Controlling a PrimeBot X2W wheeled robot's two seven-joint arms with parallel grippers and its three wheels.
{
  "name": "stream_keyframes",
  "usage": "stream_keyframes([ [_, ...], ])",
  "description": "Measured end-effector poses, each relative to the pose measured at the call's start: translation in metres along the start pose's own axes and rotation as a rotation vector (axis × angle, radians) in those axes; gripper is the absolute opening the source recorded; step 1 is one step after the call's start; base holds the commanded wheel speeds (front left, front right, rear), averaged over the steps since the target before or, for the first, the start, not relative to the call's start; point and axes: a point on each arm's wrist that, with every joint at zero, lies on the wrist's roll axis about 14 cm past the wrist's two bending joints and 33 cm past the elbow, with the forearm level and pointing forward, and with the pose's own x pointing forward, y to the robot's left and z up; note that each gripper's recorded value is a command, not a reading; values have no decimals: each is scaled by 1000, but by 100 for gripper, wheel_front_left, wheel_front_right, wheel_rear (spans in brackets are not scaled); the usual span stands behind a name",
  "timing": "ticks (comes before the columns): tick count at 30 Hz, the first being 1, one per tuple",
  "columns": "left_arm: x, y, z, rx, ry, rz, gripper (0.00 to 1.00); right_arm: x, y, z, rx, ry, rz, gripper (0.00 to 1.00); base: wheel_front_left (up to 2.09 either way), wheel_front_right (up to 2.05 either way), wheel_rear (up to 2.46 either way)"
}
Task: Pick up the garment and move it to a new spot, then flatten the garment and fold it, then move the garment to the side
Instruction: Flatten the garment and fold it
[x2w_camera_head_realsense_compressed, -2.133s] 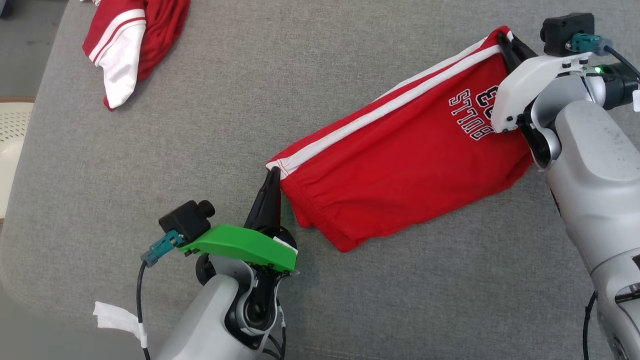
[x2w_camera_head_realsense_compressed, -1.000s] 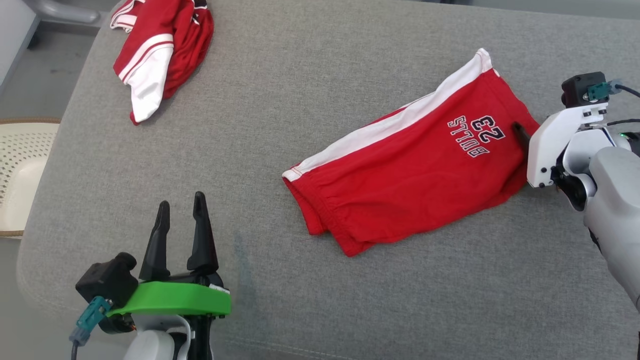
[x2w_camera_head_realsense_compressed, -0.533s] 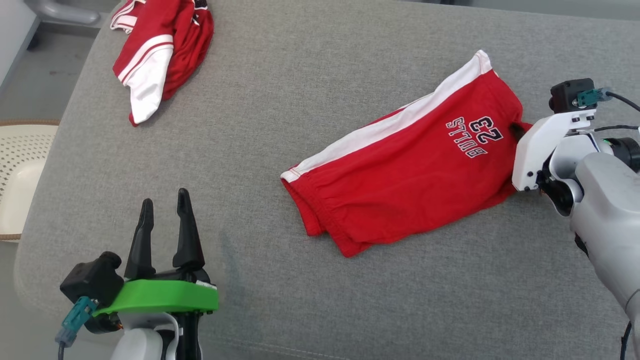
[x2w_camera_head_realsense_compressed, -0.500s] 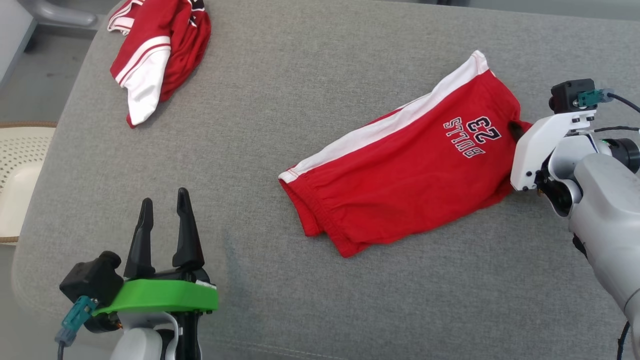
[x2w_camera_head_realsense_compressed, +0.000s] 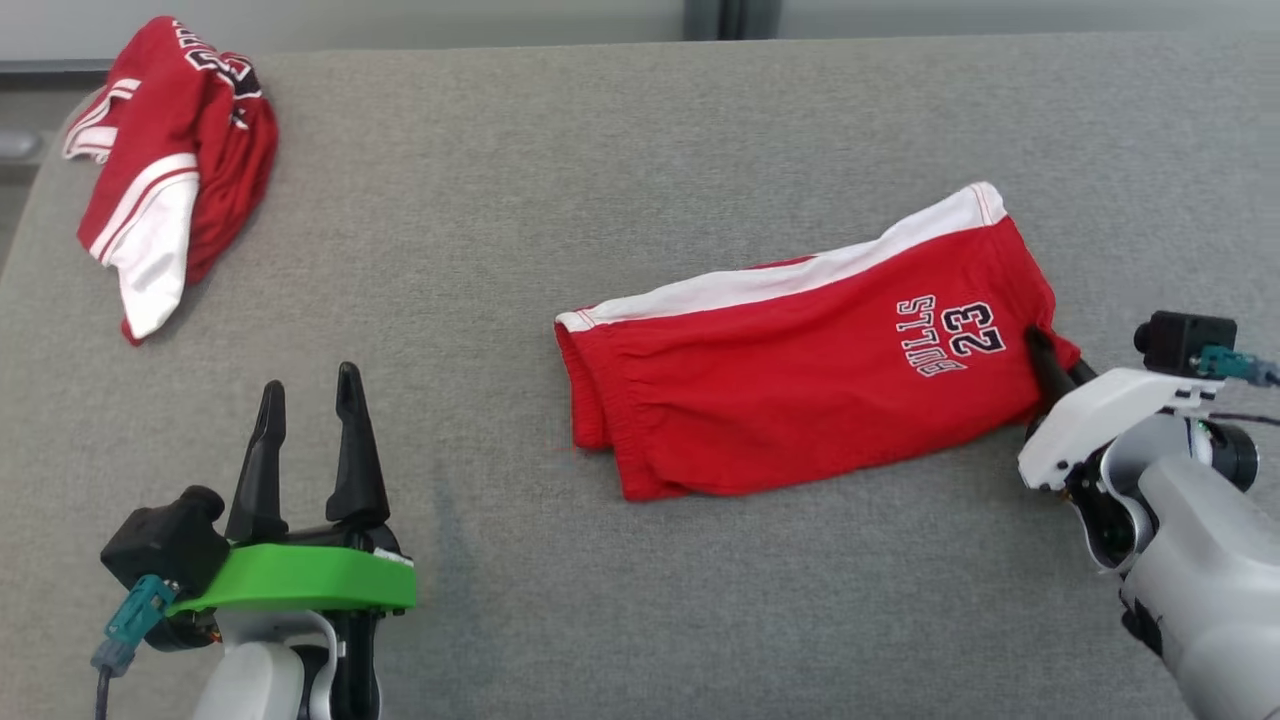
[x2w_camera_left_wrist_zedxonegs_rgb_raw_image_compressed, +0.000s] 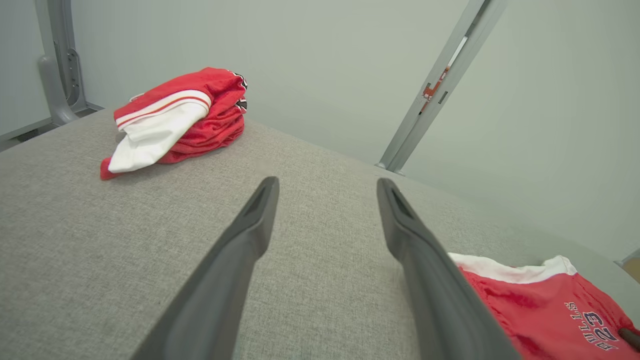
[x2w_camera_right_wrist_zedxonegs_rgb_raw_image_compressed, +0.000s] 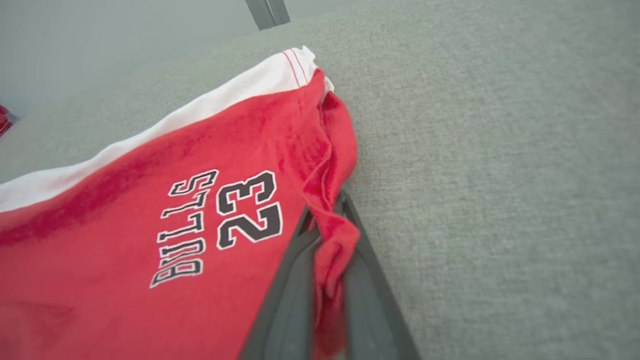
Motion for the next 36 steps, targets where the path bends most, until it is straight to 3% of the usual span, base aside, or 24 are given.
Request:
stream_keyframes([
  [10,5,-46,-25,-1,71,-136,100,-49,-34,1,92,-113,-118,0,0,0,0],
  [19,-6,-56,-26,-2,82,-161,100,-63,-25,6,92,-179,-117,0,0,0,0],
  [25,-16,-47,-20,1,70,-130,100,-50,23,32,39,-248,7,0,0,0,0],
  [31,-27,-32,-11,-5,46,-82,100,-35,120,57,4,-272,239,0,0,0,0],
  [36,-34,-20,-4,-11,22,-39,100,-31,186,44,-40,-197,400,0,0,0,0],
])
